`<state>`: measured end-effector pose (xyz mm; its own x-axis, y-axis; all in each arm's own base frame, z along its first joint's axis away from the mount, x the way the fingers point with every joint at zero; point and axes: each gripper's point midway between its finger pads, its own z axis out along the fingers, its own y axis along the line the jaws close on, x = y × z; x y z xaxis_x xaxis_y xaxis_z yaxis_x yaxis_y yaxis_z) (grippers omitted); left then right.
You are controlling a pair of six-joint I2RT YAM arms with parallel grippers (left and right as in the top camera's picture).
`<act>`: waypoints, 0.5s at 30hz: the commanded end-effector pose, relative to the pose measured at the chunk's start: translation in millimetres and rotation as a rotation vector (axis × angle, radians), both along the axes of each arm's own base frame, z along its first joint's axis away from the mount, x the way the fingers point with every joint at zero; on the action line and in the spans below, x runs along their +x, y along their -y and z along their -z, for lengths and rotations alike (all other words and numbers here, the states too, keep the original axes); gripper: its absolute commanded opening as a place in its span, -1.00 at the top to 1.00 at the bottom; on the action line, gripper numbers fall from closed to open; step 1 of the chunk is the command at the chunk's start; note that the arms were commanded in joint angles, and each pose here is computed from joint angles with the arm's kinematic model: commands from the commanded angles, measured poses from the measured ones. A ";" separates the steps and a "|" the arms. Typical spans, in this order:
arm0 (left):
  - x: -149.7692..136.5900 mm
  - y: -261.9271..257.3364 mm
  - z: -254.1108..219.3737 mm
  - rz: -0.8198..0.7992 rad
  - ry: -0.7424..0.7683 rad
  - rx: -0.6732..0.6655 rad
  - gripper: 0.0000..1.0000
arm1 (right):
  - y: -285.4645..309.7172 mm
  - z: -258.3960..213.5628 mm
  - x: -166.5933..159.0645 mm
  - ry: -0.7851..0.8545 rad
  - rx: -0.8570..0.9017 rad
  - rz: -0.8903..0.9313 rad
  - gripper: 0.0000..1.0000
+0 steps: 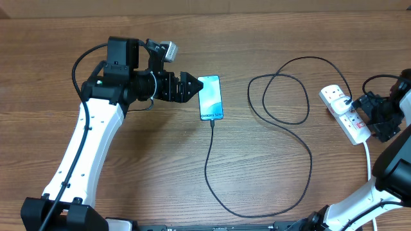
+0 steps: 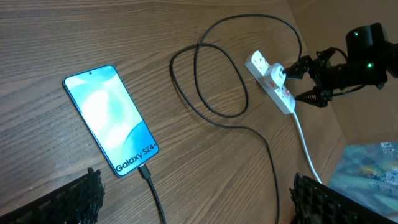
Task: Plug charger to phone and switch on socket
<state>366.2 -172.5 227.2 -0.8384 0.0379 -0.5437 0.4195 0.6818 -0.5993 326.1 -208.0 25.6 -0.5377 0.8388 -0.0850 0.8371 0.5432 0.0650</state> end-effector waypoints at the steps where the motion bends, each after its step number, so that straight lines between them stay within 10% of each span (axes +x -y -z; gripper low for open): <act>1: -3.4 3.5 -16.1 0.015 0.043 -0.018 -1.00 | -20.2 12.3 -0.6 0.006 0.066 -0.032 -1.00; 15: 0.1 0.5 -14.5 -0.002 0.052 0.002 -1.00 | -36.7 13.1 -8.1 -0.027 0.121 -0.046 -1.00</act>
